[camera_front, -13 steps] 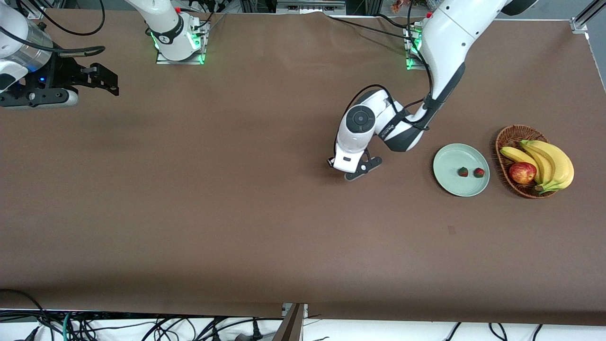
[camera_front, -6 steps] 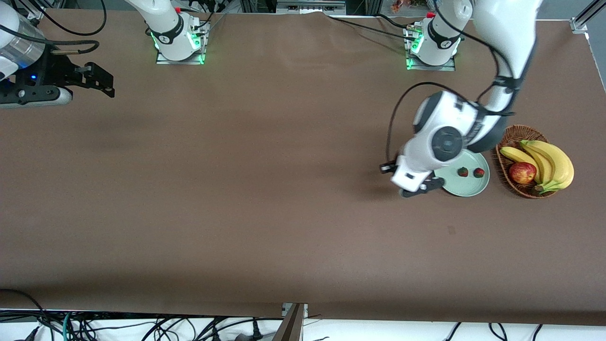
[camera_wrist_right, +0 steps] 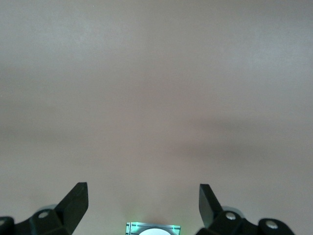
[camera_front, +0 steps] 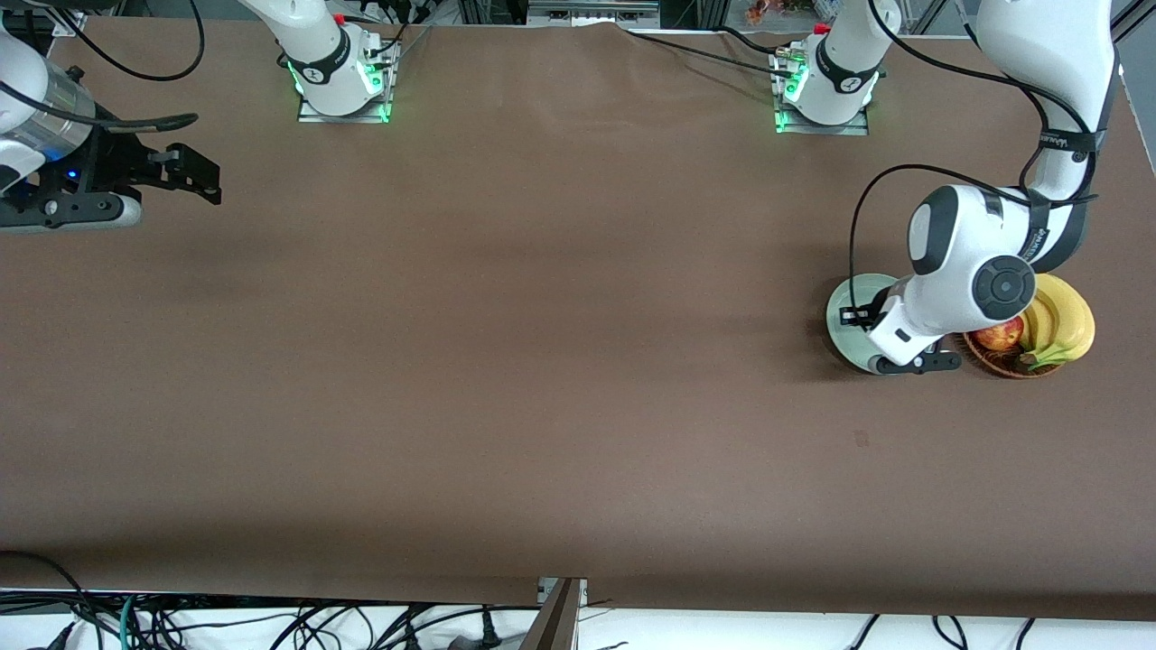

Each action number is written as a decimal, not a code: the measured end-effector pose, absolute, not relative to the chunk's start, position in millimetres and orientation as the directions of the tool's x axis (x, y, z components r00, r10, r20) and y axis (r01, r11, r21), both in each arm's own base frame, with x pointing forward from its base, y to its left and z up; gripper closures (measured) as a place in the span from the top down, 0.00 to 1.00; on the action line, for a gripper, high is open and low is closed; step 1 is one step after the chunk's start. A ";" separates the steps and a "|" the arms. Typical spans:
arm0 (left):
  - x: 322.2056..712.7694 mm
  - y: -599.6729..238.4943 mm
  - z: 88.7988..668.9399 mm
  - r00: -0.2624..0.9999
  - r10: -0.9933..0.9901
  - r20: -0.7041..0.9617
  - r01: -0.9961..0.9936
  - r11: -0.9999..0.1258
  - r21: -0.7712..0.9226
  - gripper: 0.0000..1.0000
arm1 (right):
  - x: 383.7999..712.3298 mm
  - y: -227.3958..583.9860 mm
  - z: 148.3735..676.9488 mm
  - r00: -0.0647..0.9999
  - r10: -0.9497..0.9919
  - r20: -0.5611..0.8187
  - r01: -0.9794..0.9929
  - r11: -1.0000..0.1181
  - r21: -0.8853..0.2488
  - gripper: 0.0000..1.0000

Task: Collect all strawberries into plate

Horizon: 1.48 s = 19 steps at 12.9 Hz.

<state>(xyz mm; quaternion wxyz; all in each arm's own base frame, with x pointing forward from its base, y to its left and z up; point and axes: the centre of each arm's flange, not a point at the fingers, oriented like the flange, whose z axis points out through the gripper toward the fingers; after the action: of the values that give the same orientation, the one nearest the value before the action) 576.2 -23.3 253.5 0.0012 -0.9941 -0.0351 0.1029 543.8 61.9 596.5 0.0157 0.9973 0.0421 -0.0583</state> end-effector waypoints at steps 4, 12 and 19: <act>556.5 -14.6 214.4 0.981 0.046 -0.187 0.045 -0.999 -0.009 0.32 | 545.2 61.7 599.8 0.991 0.081 -0.108 0.085 -0.996 0.026 1.00; 587.5 -11.2 276.7 0.984 -0.023 -0.174 -0.022 -1.000 0.006 0.88 | 546.7 61.2 599.3 0.991 0.080 -0.104 0.084 -0.996 0.026 1.00; 570.7 -21.7 465.4 0.996 -0.052 -0.077 -0.050 -0.998 0.028 1.00 | 547.7 61.1 599.8 0.992 0.080 -0.097 0.083 -0.996 0.026 1.00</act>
<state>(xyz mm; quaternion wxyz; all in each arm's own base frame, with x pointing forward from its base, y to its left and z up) 570.7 -21.7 465.4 -0.0128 -0.9988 0.0256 0.0391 547.7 61.1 599.8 0.0148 0.9979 0.0409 -0.0482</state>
